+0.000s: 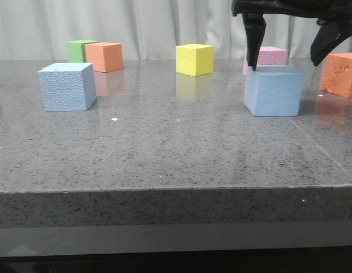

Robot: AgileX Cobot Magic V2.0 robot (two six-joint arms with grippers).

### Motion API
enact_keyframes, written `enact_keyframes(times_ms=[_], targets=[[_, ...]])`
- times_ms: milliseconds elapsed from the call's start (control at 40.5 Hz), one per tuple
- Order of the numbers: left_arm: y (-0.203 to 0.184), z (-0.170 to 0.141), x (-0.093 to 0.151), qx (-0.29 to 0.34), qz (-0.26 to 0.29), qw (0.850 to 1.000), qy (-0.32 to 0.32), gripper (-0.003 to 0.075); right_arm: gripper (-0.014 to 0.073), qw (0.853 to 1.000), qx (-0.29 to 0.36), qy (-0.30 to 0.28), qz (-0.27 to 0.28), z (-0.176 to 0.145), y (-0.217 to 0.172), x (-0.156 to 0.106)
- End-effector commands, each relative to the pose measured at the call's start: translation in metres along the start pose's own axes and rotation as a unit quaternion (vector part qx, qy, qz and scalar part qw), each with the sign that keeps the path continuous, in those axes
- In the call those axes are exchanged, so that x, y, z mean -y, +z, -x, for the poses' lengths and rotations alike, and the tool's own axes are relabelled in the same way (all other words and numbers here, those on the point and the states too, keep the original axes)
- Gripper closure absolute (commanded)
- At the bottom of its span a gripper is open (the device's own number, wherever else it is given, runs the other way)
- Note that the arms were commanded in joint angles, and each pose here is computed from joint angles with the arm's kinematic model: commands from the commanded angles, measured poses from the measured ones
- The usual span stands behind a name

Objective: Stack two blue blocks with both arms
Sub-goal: 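Lower the right gripper onto the light-blue cube nearest it and grasp, then carry the light-blue cube toward the table center and set it down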

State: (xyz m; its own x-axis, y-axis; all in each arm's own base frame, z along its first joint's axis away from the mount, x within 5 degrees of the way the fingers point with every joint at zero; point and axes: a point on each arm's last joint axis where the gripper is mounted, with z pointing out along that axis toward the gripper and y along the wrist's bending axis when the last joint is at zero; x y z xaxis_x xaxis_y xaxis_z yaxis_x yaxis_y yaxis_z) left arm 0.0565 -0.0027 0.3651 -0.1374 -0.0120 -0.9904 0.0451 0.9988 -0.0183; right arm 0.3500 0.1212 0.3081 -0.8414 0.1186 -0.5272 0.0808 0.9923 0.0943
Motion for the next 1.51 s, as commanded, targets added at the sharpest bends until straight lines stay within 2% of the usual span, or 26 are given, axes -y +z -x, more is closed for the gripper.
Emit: enact_keyframes(times_ms=[0, 469, 840, 889, 1086, 1284, 1481], targets=[[0.0, 0.015, 0.0, 0.045, 0.0, 0.999, -0.003, 0.0114, -0.0069, 0.998, 0.057, 0.007, 0.027, 0.015, -0.023, -0.001], [0.0, 0.015, 0.0, 0.045, 0.0, 0.999, -0.003, 0.0114, -0.0067, 0.998, 0.05, -0.002, 0.032, 0.013, -0.02, -0.004], [0.0, 0.015, 0.0, 0.045, 0.0, 0.999, -0.003, 0.0114, -0.0043, 1.0, -0.009, -0.004, 0.011, 0.005, 0.013, -0.007], [0.0, 0.015, 0.0, 0.045, 0.0, 0.999, -0.003, 0.0114, -0.002, 1.0, -0.011, -0.005, 0.015, 0.004, 0.013, -0.007], [0.0, 0.015, 0.0, 0.045, 0.0, 0.999, -0.003, 0.0114, 0.0165, 0.999, -0.019, -0.007, 0.03, 0.003, 0.012, -0.01], [0.0, 0.015, 0.0, 0.045, 0.0, 0.999, -0.003, 0.0114, 0.0195, 0.999, -0.021, -0.007, 0.037, 0.002, 0.002, -0.014], [0.0, 0.015, 0.0, 0.045, 0.0, 0.999, -0.003, 0.0114, 0.0194, 0.998, -0.004, -0.027, 0.061, 0.006, -0.017, -0.037]])
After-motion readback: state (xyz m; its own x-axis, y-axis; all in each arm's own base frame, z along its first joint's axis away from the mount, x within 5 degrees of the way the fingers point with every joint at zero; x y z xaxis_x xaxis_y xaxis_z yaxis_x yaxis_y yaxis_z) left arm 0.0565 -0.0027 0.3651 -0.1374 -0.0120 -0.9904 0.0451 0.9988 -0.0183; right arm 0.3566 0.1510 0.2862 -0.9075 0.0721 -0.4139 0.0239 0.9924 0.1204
